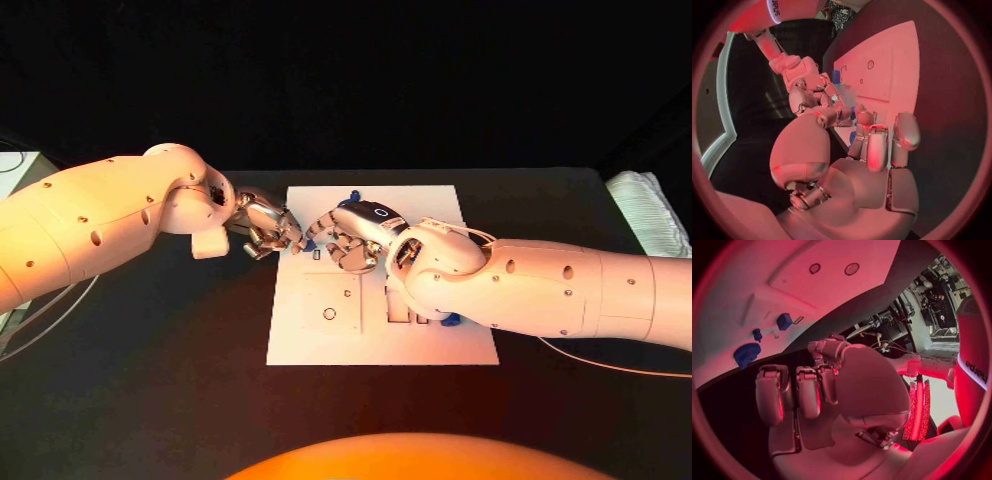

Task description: Assemble the parts on the task board

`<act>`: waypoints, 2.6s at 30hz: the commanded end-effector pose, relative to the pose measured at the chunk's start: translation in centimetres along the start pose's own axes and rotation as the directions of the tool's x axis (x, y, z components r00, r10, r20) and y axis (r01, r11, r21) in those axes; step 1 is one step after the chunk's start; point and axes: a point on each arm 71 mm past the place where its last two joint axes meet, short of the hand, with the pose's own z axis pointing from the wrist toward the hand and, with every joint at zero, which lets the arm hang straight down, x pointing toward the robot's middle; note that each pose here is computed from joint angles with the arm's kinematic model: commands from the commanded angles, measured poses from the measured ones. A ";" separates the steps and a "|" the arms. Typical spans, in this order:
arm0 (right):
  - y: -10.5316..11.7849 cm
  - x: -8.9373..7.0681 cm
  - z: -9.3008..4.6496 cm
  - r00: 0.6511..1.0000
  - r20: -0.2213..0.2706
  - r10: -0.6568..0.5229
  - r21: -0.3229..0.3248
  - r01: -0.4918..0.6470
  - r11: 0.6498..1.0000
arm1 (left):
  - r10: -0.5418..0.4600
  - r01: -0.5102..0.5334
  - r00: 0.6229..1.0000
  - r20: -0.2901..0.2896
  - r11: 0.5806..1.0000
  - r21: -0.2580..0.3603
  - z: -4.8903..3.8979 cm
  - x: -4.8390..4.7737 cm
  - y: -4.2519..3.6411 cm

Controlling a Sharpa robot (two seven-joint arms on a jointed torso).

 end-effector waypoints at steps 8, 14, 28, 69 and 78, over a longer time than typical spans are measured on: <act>0.3 0.5 -0.1 0.999 -0.032 -0.005 -0.009 0.005 1.000 | -0.010 0.010 1.000 0.009 1.000 0.008 -0.04 -0.12 -0.06; 0.3 0.6 -0.1 0.999 -0.035 -0.003 -0.008 0.003 1.000 | -0.011 0.011 1.000 0.012 1.000 0.007 -0.02 -0.16 -0.07; -0.3 0.3 -0.2 1.000 0.002 -0.009 0.018 0.009 1.000 | -0.015 0.015 1.000 0.021 1.000 -0.001 0.04 -0.25 -0.04; -4.7 -2.6 -7.9 0.991 -0.128 -0.037 0.278 0.072 0.958 | -0.537 0.310 0.774 0.335 0.784 0.538 -5.61 2.03 4.55; -4.6 -1.4 -7.0 0.991 -0.123 -0.052 0.318 0.089 0.944 | -0.567 0.322 0.755 0.330 0.758 0.567 -6.22 2.94 4.81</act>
